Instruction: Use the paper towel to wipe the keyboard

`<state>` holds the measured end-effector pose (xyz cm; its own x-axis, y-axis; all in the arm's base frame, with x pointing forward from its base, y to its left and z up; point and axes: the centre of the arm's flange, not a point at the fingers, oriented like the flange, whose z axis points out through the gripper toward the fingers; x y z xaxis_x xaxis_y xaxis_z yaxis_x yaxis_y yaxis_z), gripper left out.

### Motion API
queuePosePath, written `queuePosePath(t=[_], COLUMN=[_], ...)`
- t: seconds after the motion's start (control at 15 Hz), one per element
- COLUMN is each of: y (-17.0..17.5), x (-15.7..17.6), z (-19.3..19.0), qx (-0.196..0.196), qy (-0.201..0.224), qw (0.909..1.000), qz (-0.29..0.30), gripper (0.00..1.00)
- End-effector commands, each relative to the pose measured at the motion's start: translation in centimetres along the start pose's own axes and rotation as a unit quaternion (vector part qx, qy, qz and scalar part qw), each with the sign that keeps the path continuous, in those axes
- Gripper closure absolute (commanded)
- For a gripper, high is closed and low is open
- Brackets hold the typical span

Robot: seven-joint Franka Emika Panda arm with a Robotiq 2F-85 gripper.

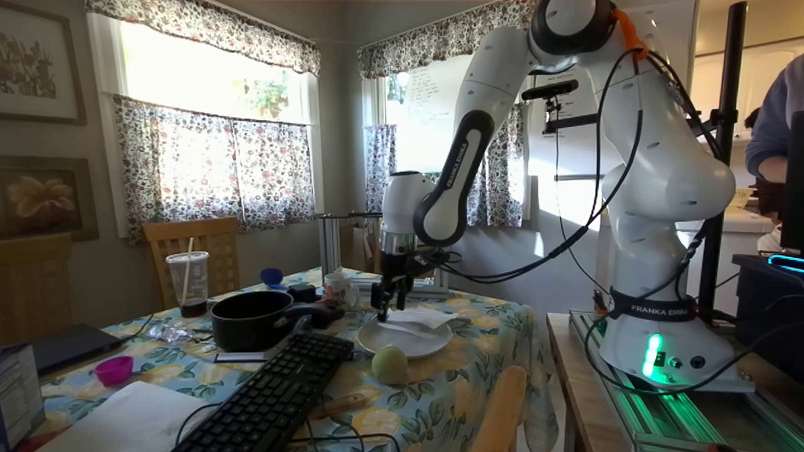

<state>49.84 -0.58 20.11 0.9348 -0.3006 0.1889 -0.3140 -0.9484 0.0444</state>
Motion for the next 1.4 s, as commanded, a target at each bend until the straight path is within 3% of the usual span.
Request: queuePosePath(t=[0.0, 0.27, 0.33, 0.4, 0.53, 0.8, 1.07, 1.33], y=[-1.2, -1.6, -1.6, -1.6, -1.7, -2.4, -2.7, -2.7], x=[0.6, 0.5, 0.4, 0.3, 0.0, -0.9, -1.8, -2.2], z=[1.2, 1.4, 1.3, 1.2, 0.8, -0.1, -0.5, 0.0], qx=[-0.017, -0.023, -0.025, -0.025, -0.024, -0.041, -0.097, -0.139], qy=[0.004, 0.004, 0.004, 0.003, 0.001, 0.001, -0.004, -0.005], qw=[0.9998, 0.9997, 0.9996, 0.9997, 0.9997, 0.9988, 0.9937, 0.9879], qz=[0.009, 0.010, 0.009, 0.008, 0.002, -0.025, -0.056, -0.068], gripper=[0.42, 0.63, 0.61, 0.47, 0.30, 0.06, 0.00, 0.08])
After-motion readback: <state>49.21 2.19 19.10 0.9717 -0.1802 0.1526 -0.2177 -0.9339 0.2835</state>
